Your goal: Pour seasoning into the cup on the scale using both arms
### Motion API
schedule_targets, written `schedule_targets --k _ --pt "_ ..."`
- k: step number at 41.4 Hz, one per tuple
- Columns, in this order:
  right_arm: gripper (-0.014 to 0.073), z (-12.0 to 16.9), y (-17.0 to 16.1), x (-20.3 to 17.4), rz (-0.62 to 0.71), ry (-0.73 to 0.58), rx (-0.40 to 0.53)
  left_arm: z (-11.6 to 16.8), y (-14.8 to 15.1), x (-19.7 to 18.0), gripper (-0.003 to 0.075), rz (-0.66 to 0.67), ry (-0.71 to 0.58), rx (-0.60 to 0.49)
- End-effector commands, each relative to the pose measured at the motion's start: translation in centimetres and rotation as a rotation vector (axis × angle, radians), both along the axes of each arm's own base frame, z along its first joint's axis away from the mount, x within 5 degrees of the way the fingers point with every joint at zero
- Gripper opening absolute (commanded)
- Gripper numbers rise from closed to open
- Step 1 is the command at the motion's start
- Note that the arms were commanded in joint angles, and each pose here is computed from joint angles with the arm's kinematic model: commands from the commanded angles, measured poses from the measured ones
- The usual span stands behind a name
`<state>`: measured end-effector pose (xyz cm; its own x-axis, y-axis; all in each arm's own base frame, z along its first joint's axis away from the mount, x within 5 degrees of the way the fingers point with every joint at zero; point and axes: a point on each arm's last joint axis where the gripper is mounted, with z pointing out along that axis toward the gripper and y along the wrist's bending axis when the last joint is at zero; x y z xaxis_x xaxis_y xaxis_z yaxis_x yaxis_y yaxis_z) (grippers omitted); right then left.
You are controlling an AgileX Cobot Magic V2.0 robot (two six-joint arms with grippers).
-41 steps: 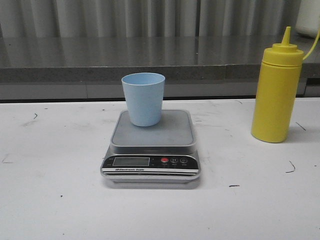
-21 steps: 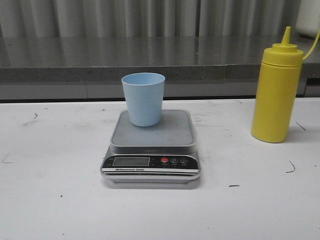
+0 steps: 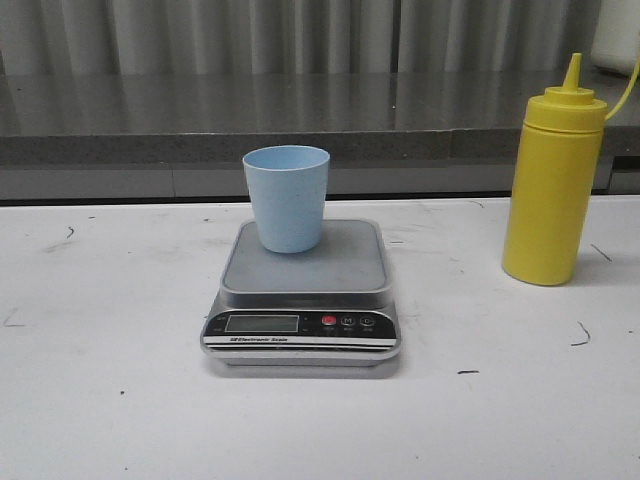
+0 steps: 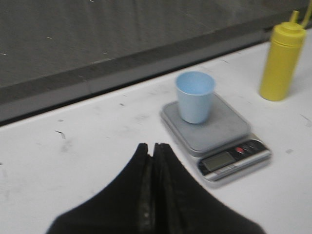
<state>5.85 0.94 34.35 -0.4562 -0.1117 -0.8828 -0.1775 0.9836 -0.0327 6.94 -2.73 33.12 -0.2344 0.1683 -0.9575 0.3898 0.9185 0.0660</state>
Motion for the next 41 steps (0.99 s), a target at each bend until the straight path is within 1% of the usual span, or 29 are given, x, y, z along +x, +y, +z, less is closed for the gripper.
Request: schedule_targets --k 1,4,7,9,13,19,24,41 --pt "-0.0066 1.6 0.0 0.2 0.002 -0.103 0.010 -0.6 0.8 -0.3 -0.0020 0.088 -0.197 -0.045" --pt "-0.0066 1.6 0.0 0.2 0.002 -0.103 0.010 -2.4 1.4 -0.8 -0.0020 0.157 -0.286 -0.065" --pt "-0.0066 1.6 0.0 0.2 0.002 -0.103 0.010 -4.6 1.8 -1.0 -0.0020 0.213 -0.329 -0.076" --pt "-0.0066 1.6 0.0 0.2 0.002 -0.103 0.010 -6.3 2.0 -1.2 -0.0020 0.249 -0.344 -0.093" --pt "-0.0066 1.6 0.0 0.2 0.002 -0.103 0.010 -8.7 2.3 -1.4 -0.0020 0.296 -0.363 -0.101" --pt "-0.0066 1.6 0.0 0.2 0.002 -0.103 0.010 -11.1 2.4 -1.7 -0.0020 0.312 -0.393 -0.144" --pt "-0.0066 1.6 0.0 0.1 0.002 -0.100 0.010 -12.2 2.3 -1.4 -0.0020 0.311 -0.403 -0.157" --pt "-0.0066 1.6 0.0 0.1 0.002 -0.101 0.010 -12.1 2.3 -1.4 -0.0020 0.311 -0.396 -0.155"
